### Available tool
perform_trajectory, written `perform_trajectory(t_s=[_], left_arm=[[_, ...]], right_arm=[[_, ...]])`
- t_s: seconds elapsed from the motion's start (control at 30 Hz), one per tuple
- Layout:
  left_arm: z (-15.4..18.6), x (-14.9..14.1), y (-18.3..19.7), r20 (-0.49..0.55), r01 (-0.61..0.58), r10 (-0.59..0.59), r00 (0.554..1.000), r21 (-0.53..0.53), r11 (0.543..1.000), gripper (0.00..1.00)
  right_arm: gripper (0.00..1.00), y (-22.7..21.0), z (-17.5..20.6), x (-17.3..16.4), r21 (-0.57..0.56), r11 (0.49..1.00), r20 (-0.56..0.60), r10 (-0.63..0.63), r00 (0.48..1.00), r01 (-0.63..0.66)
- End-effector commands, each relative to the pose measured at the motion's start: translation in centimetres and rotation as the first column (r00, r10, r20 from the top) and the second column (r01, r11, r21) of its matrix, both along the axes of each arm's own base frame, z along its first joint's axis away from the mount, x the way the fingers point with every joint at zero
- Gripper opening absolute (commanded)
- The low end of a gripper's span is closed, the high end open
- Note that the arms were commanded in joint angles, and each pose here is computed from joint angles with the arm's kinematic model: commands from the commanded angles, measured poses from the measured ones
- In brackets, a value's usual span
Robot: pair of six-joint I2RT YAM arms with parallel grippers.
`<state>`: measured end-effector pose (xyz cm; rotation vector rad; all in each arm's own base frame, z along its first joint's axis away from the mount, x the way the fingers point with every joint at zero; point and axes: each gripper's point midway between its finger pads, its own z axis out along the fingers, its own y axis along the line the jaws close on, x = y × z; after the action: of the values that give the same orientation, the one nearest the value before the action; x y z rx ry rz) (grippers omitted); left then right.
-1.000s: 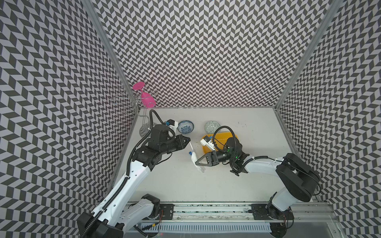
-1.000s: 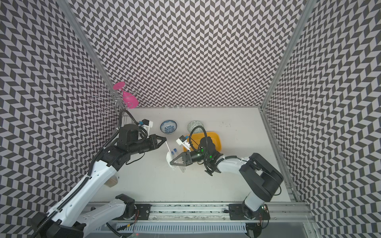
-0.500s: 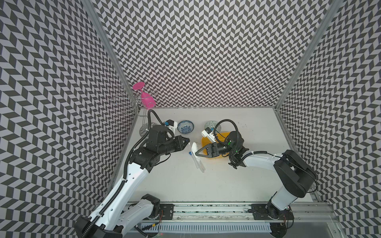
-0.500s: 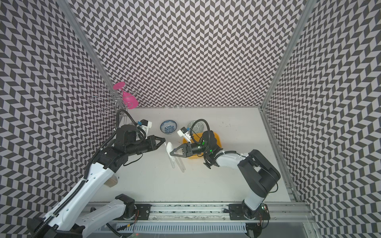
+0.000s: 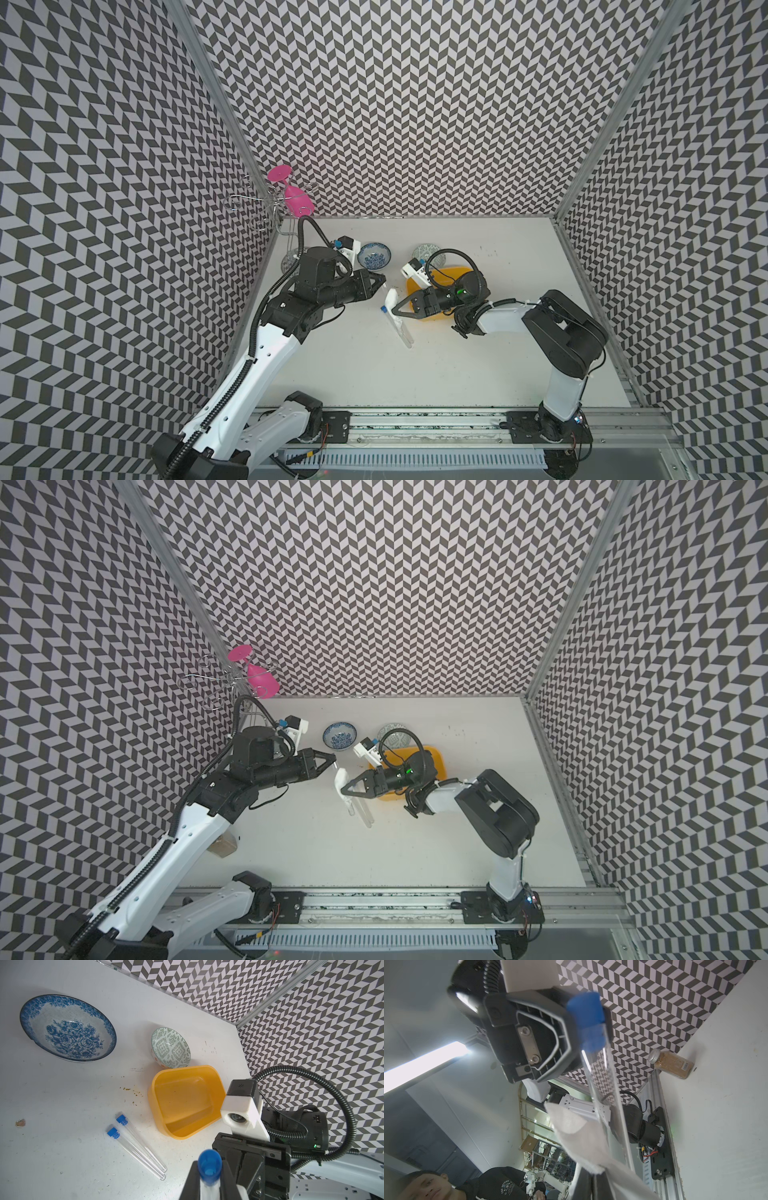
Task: Wipe the exteriors of test tubes
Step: Wipe the dirt from the test tube.
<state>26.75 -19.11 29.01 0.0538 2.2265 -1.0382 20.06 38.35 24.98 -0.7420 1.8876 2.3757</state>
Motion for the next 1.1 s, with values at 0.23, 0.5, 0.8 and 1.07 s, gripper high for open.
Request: perform_trajectory(t_s=[0.23, 0.5, 0.8, 1.07], left_arm=[[2.9, 1.0, -0.2, 0.068, -0.006, 0.008, 0.998, -0.021, 1.000, 0.14], [2.3, -0.1, 0.1, 0.054, 0.015, -0.016, 0.998, 0.024, 1.000, 0.14], [2.1, -1.4, -0.6, 0.044, 0.051, -0.053, 0.998, 0.030, 0.998, 0.14], [1.6, -1.3, -1.2, 0.039, 0.065, -0.066, 0.997, 0.024, 0.998, 0.14]], right_arm=[[0.00, -3.1, 1.3, -3.5, 0.106, 0.993, 0.013, 0.054, 0.998, -0.055], [0.00, -4.1, 1.2, -2.2, 0.108, 0.994, 0.018, -0.003, 1.000, 0.001], [0.00, -2.9, 0.7, -0.4, 0.080, 0.997, 0.041, -0.010, 0.999, 0.007], [0.00, -1.6, 1.8, 0.6, 0.105, 0.994, 0.052, 0.013, 0.999, -0.018]])
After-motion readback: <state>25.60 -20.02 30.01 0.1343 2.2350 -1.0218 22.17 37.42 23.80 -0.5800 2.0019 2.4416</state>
